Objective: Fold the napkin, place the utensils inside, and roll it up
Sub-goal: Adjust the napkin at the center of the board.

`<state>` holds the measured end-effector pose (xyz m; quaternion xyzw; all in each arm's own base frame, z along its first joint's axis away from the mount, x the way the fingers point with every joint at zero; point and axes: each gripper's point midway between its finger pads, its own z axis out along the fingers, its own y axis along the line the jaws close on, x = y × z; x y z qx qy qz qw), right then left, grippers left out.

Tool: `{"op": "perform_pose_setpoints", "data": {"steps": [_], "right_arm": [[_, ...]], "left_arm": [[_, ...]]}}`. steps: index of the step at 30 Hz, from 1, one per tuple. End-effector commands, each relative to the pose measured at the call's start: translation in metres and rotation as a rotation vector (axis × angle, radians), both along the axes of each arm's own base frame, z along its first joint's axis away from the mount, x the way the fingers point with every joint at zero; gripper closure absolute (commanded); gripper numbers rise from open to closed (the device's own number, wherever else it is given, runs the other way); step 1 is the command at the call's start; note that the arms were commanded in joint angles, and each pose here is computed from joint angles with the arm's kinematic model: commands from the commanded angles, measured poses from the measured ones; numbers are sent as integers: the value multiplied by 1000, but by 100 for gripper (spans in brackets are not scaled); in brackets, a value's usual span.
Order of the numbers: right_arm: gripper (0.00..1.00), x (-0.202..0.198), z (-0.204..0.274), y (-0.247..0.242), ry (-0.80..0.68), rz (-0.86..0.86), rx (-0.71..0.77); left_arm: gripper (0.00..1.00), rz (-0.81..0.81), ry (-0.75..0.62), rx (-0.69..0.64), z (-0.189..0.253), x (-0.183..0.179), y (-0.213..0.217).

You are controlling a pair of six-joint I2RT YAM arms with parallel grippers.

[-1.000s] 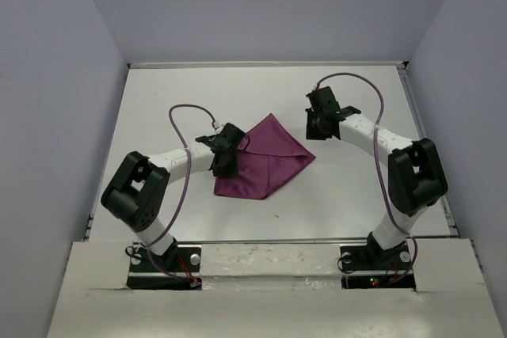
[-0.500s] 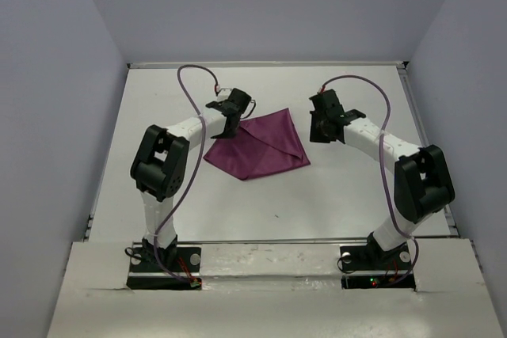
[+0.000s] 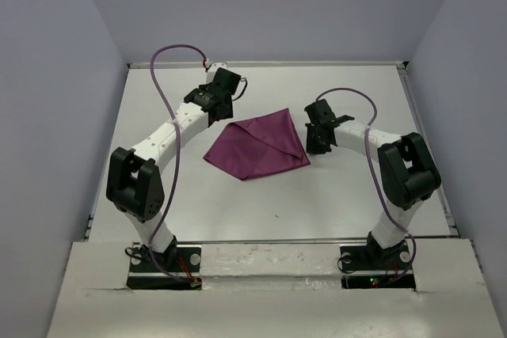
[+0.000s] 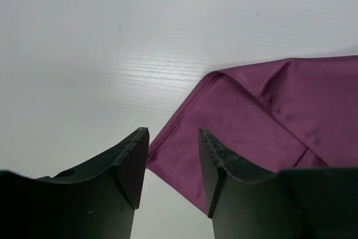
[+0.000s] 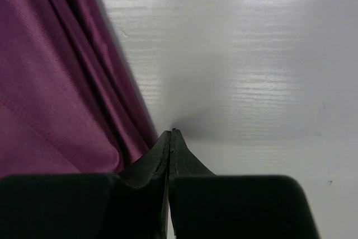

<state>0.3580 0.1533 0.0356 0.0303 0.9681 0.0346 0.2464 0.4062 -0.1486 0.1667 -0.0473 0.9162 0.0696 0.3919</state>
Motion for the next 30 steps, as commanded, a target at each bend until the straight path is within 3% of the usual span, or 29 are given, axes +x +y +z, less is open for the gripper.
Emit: {"op": "perform_pose_setpoints", "data": {"steps": [1, 4, 6, 10, 19, 24, 30], "right_arm": [[99, 2, -4, 12, -19, 22, 54], [99, -8, -10, 18, 2, 38, 72], [99, -16, -10, 34, 2, 76, 85], [99, -33, -13, 60, 15, 118, 101], [99, -50, 6, 111, -4, 172, 205], [99, -40, 37, 93, -108, 108, 162], [99, -21, 51, 4, -138, -98, 130]], "left_arm": [[47, -66, -88, -109, 45, -1, -14], [46, -110, -99, -164, 54, -5, -24], [33, -139, -91, -188, 54, -6, -30], [23, -161, -78, -211, 53, -7, -36], [18, -178, -60, -231, 45, -9, -42], [9, -203, -34, -240, 36, -11, -49], [4, -274, 14, -183, 16, -21, -78]]}}
